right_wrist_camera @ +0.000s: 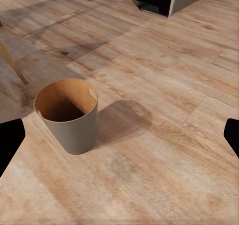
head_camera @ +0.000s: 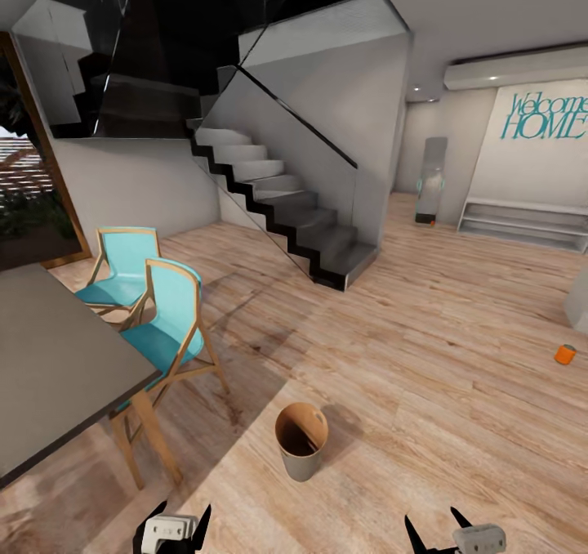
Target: Put the three can of soda from the living room inside the tash can in the kitchen.
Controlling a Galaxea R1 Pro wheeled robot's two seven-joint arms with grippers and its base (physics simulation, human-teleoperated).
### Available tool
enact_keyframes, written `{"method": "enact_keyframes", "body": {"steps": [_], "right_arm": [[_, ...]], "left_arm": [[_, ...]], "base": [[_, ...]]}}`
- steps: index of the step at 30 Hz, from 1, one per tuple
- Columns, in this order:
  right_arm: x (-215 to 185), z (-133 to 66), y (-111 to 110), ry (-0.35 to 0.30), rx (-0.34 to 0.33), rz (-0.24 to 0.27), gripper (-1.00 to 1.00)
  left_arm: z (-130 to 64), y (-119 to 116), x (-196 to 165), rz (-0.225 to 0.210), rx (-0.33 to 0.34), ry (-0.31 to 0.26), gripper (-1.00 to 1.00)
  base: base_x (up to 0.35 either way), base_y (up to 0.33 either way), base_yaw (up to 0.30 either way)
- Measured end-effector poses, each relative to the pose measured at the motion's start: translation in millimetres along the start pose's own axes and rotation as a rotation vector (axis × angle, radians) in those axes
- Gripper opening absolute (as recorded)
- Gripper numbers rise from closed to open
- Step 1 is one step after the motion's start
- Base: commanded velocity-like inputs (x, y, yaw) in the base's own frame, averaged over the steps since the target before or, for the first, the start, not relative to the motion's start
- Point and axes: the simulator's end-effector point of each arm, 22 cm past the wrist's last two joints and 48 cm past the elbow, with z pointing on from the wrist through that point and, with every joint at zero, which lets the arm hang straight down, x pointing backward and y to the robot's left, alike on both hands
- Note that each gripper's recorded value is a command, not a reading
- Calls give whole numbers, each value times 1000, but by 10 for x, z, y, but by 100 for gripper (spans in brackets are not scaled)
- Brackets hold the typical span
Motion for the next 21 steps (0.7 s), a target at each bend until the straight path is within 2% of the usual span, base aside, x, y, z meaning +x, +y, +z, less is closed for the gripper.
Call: {"method": "enact_keyframes", "body": {"steps": [10, 21], "right_arm": [[18, 1, 24, 4, -5, 0, 100], [29, 0, 31, 6, -7, 0, 100]], "left_arm": [[0, 1, -1, 0, 0, 0, 100], [0, -1, -1, 0, 0, 0, 100]], "base": [[-11, 2, 23], [-1, 0, 165]]}}
